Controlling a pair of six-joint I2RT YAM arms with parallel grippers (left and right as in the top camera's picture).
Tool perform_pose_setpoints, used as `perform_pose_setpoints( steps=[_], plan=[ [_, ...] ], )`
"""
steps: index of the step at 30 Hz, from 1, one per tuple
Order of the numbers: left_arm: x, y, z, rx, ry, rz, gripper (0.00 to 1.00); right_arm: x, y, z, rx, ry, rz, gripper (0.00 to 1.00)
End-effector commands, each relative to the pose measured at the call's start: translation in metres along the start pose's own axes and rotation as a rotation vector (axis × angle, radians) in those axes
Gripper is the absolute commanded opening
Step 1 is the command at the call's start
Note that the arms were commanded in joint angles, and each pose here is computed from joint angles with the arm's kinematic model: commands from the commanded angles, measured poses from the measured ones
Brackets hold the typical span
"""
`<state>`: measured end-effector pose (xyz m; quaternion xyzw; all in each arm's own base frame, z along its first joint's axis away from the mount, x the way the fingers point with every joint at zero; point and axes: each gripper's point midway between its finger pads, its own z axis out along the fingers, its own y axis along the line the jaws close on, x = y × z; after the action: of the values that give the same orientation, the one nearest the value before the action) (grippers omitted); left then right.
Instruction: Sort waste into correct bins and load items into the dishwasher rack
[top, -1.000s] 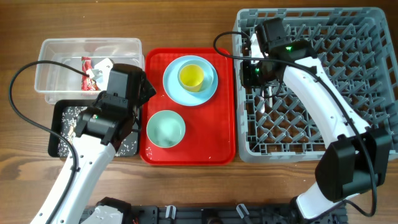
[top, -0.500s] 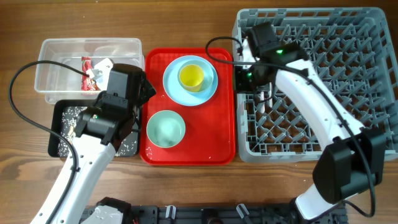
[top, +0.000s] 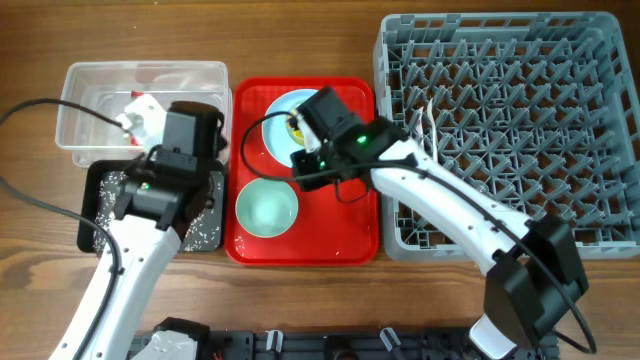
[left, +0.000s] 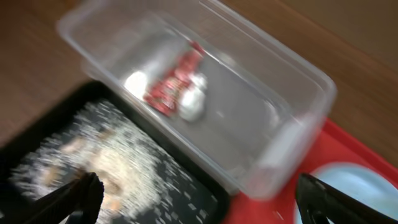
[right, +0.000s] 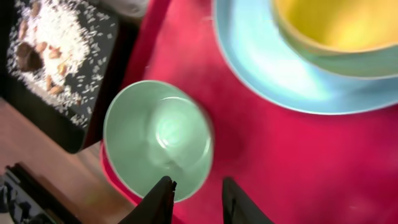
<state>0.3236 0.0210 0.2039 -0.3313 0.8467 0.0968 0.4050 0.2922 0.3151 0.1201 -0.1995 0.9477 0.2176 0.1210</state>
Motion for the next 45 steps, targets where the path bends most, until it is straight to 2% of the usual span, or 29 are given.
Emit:
perform_pose_setpoints(
  steps=[1, 2, 5, 11, 18, 26, 45],
  plan=[
    [-0.041, 0.063, 0.000, -0.290, -0.183, -0.021, 1.00, 0.009, 0.015, 0.011, -0.018, 0.022, -0.023, 0.28],
    [-0.046, 0.108, 0.003, -0.441, -0.167, -0.040, 1.00, 0.012, 0.034, 0.014, -0.042, 0.013, -0.077, 0.29],
    [-0.046, 0.157, 0.004, -0.584, -0.119, -0.087, 1.00, 0.015, 0.052, 0.018, -0.046, -0.009, -0.131, 0.31],
    [-0.048, 0.208, 0.002, -0.714, -0.094, -0.197, 1.00, 0.014, 0.086, 0.023, -0.063, -0.080, -0.272, 0.34],
    [-0.048, 0.217, 0.001, -0.739, -0.093, -0.217, 1.00, 0.031, 0.124, 0.053, -0.087, -0.092, -0.449, 0.37],
    [-0.048, 0.217, 0.001, -0.739, -0.093, -0.217, 1.00, 0.047, 0.101, 0.095, 0.043, -0.031, -0.461, 0.38],
    [-0.048, 0.217, 0.001, -0.739, -0.093, -0.217, 1.00, 0.062, 0.081, 0.095, 0.117, 0.044, -0.446, 0.32]
  ],
)
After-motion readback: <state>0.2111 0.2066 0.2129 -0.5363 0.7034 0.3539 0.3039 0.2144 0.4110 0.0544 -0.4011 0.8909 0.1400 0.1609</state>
